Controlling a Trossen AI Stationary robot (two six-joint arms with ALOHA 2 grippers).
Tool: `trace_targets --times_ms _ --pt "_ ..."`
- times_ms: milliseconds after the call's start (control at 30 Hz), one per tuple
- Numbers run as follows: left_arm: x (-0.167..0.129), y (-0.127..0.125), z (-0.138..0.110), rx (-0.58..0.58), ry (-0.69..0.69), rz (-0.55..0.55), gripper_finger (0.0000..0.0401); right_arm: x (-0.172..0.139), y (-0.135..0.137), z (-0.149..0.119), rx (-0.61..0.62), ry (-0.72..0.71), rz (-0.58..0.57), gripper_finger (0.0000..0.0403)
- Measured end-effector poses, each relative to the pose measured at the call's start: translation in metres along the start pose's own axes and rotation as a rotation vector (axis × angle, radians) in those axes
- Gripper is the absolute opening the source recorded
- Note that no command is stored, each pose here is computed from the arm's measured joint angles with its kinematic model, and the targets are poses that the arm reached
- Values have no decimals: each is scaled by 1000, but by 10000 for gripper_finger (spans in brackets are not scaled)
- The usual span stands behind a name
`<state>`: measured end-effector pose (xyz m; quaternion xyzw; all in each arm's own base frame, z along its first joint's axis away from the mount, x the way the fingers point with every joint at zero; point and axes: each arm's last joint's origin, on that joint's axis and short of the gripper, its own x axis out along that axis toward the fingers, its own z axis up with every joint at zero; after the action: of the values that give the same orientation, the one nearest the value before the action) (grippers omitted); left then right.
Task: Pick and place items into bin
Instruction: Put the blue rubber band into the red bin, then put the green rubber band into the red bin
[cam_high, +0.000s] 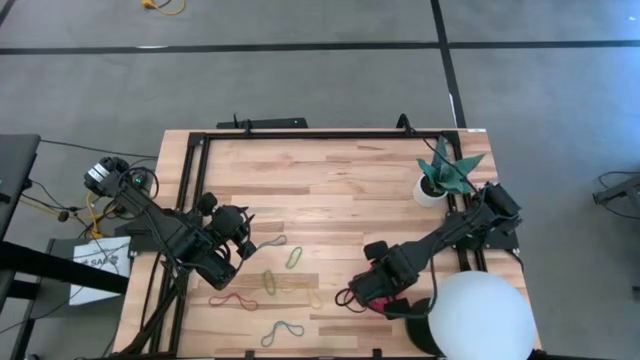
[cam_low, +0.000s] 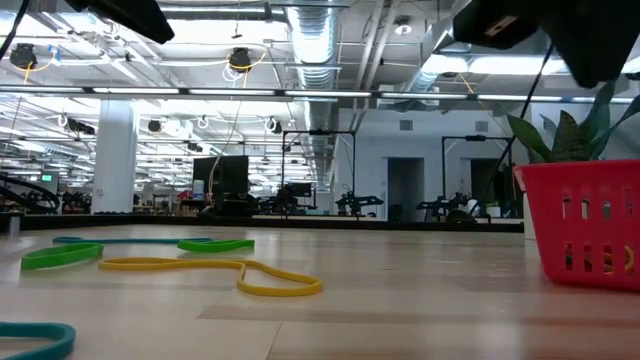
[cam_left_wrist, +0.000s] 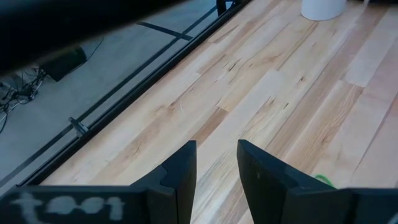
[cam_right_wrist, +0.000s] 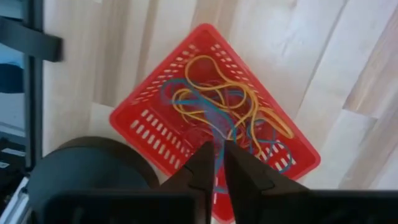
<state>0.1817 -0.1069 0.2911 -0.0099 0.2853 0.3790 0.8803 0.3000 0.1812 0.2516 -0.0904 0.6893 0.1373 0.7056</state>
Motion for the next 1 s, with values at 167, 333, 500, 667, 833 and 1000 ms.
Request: trace_targets --times_ms 167,333,500,667,833,1000 --pt "0 0 0 -2 0 -1 107 -1 -9 1 27 3 -10 63" --pt "0 -1 0 -13 1 -5 107 -11 -28 -2 89 -24 -131 70" --pt "-2 5 1 -75 32 -19 107 -45 -57 -17 53 -104 -273 71" --pt "-8 19 6 -109 56 -54 107 -91 -101 -44 123 -254 -356 71" --pt "-15 46 9 -112 46 -18 107 -127 -137 -75 197 -476 -372 71" --pt "-11 53 2 -163 33 2 107 -100 -155 -95 2 -841 -66 71"
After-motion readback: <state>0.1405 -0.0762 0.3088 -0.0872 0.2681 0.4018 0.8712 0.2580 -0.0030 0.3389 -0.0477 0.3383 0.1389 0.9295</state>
